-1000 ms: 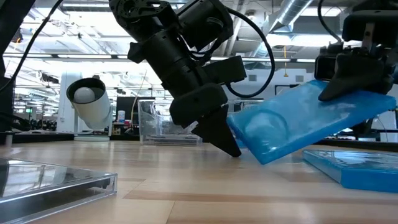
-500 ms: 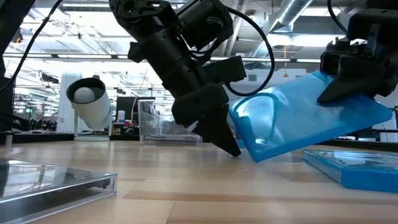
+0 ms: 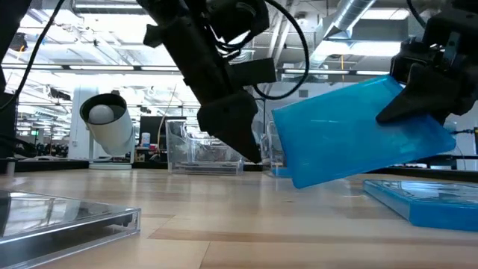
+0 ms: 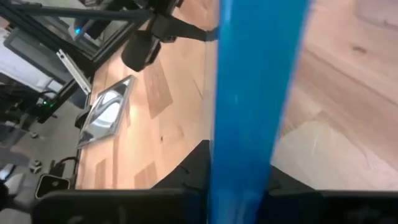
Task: Pick & place jewel cases by type
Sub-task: Put the top blue CD case into the right transparent bin
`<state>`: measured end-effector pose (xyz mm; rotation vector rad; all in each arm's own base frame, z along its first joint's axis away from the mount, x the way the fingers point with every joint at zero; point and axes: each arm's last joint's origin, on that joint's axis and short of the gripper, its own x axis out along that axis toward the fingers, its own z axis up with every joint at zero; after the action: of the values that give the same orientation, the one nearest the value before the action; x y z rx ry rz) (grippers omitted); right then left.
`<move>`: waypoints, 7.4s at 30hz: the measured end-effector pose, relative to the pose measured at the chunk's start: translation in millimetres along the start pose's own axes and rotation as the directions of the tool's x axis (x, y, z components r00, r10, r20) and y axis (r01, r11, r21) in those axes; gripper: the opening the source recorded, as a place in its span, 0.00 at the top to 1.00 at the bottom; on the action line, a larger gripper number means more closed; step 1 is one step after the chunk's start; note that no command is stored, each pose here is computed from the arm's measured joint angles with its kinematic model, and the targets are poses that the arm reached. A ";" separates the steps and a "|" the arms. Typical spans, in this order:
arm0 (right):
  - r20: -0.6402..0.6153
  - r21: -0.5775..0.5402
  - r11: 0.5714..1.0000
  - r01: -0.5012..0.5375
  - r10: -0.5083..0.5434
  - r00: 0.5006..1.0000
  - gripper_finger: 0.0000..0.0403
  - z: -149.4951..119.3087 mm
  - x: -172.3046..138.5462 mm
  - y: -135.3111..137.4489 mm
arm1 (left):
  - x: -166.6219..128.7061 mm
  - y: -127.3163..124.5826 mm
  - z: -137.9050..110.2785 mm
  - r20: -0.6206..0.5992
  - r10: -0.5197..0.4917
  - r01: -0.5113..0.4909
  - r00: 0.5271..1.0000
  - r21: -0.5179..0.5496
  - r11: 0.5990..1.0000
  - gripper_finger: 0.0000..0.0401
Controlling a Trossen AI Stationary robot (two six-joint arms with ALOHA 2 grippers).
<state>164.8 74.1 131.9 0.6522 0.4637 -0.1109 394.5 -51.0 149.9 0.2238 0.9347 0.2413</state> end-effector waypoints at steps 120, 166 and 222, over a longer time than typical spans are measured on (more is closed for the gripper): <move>0.602 -0.464 0.788 0.405 -0.055 0.796 0.91 101.5 -61.2 12.2 | -94.8 -54.9 -79.9 -0.165 0.656 -0.668 0.736 -0.025 0.744 0.66; 0.179 -0.845 0.194 0.498 -0.774 0.607 0.89 186.9 37.2 -47.5 | -97.6 -52.7 -80.6 -0.141 0.684 -0.694 0.716 -0.040 0.718 0.66; 0.114 -0.913 0.117 0.390 -0.846 0.520 0.52 203.0 49.3 -55.8 | -94.4 -55.8 -79.0 -0.141 0.661 -0.675 0.737 -0.112 0.729 0.66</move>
<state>272.5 -91.5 220.0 -0.7067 1.1714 -0.5532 282.3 -125.6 160.3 0.4068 0.8893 1.0087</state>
